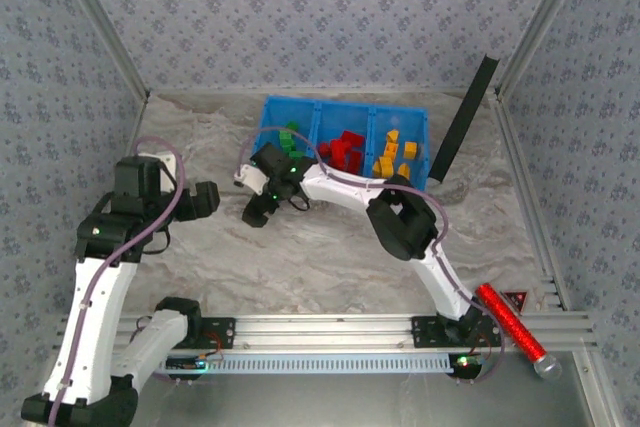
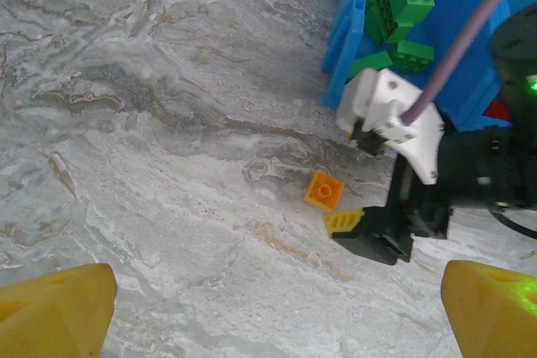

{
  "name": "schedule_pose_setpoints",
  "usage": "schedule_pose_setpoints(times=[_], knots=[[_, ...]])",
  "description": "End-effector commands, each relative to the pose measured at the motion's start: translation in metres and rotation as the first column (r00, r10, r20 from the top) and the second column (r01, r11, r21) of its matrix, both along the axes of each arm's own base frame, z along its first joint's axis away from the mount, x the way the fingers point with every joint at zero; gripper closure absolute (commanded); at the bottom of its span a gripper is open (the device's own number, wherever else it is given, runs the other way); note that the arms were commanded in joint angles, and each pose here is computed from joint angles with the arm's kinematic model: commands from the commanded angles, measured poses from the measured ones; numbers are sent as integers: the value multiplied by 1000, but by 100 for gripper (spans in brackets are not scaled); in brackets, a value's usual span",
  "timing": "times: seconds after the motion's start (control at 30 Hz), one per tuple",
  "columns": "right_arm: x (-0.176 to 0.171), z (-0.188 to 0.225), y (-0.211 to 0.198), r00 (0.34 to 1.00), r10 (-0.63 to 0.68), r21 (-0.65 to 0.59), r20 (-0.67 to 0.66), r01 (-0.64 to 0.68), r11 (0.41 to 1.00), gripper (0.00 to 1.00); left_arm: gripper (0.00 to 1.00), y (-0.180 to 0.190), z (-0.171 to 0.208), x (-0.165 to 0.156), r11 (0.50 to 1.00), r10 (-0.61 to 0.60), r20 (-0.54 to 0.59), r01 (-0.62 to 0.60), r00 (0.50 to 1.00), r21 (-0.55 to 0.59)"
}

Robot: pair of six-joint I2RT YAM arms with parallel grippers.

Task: Sort the legos into containers by color
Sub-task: Pick up the lego from the center of the table.

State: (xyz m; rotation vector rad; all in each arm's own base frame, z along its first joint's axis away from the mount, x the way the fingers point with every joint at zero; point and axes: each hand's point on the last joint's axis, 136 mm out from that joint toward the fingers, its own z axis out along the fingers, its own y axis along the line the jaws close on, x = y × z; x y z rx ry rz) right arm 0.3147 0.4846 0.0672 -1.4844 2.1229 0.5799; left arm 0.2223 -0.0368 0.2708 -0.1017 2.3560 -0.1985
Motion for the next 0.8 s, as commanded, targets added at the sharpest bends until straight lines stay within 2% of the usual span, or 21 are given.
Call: schedule_pose_setpoints(times=[0.0,0.33,0.43,0.57,0.77], knots=[[-5,-13,8,1000,29,-26,-6,-29,999,5,1,2,21,-5,999,-27,19,26,999,29],[2,-39,13,1000,-3,-78,-11,2,997,11,1,7,41,-14,996,-42,26,40,999,78],[1,-51,11,1000,-7,-104,-23,5,995,21,1,10,40,-15,995,-38,29,35,999,93],[3,-59,3,1000,-26,-139,-16,23,990,41,1,10,40,-14,995,-37,28,34,999,95],[12,-39,-20,995,-91,-85,-32,88,993,57,1,8,42,-5,995,-42,43,39,998,88]])
